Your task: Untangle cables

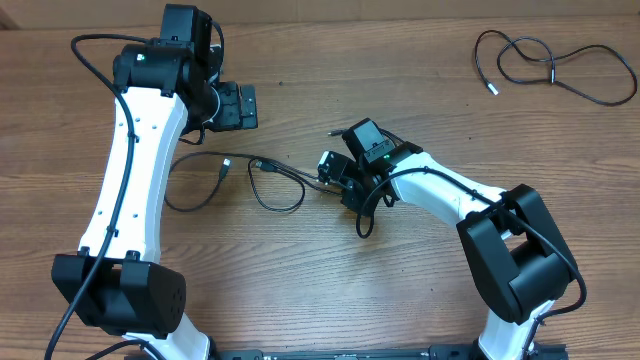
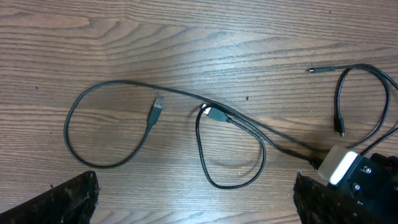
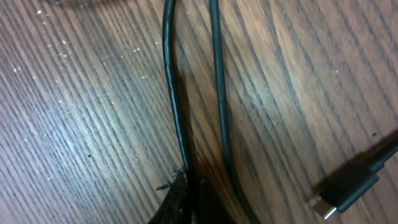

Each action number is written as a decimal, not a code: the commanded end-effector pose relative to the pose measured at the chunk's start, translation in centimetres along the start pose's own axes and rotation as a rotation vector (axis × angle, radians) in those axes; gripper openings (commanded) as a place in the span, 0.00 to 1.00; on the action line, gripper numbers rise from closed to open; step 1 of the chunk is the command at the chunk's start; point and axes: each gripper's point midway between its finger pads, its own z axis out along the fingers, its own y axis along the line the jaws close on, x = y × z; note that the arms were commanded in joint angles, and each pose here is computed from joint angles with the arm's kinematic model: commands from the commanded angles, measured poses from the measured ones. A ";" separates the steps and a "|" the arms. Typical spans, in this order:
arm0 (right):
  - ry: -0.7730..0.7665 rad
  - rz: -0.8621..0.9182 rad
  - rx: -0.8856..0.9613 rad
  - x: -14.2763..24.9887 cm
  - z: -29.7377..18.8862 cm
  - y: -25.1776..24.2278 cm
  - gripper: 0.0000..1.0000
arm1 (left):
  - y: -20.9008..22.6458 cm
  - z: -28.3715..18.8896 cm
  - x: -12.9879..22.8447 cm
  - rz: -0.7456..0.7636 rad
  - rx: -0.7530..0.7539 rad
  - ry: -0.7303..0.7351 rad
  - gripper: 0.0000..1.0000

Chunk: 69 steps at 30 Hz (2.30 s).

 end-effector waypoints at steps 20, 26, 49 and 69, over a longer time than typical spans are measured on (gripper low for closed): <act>-0.213 0.070 0.197 -5.1 -17.0 -1.1 0.04 | -0.3 -0.2 0.0 0.029 0.012 -0.006 1.00; -0.250 0.058 0.118 -5.4 -17.6 0.7 1.00 | -0.3 -0.2 0.0 0.029 0.012 -0.006 1.00; 0.096 0.117 0.055 0.5 -5.7 -0.5 1.00 | -0.3 -0.2 0.0 0.029 0.012 -0.005 1.00; 0.274 0.131 0.030 4.2 -0.5 -0.6 0.89 | -0.3 -0.2 0.0 0.029 0.012 -0.006 1.00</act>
